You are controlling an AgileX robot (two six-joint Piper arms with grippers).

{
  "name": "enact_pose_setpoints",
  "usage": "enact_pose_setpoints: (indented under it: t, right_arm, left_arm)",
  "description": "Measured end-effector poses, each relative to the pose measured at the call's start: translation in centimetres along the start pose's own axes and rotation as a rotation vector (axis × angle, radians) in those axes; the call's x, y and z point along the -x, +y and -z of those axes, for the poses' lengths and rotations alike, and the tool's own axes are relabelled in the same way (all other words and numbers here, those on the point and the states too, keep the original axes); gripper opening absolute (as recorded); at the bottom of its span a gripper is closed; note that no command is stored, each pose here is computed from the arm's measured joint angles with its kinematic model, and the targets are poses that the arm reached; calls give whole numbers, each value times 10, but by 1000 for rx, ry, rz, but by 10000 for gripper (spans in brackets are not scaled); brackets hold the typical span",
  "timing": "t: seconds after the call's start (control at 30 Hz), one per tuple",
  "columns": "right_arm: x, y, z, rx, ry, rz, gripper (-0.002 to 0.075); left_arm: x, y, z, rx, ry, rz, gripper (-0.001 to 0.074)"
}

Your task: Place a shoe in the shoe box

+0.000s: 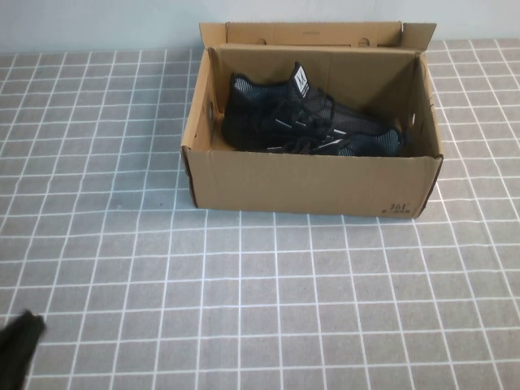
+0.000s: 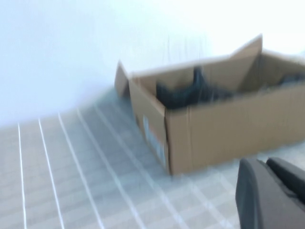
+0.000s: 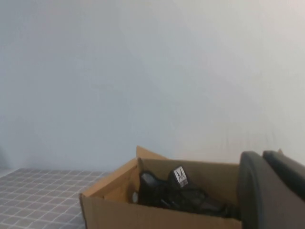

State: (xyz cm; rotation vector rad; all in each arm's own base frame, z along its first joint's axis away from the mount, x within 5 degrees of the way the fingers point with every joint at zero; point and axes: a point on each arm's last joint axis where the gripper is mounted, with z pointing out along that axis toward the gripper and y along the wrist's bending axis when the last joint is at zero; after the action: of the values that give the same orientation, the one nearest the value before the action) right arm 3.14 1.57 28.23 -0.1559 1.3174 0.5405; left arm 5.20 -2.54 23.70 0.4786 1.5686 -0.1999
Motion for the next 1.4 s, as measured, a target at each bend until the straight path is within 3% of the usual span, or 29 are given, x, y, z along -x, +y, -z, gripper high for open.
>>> enact_pose_setpoints:
  t: [0.23, 1.0, 1.23, 1.4]
  right_arm:
    - [-30, -8, -2, -25, 48, -14, -16]
    - [-100, -16, 8, -39, 461, 6, -16]
    - [-95, -28, 6, -242, 361, 38, -16]
    - [-101, -33, 10, -335, 430, 31, -16]
  left_arm:
    - [-47, -6, -8, 7, 80, 6, -1]
    - [-53, -8, -8, -18, 139, 8, -1]
    - [-54, -8, -8, -21, 149, 8, -1]
    - [-55, -9, -8, -26, 159, 8, -1]
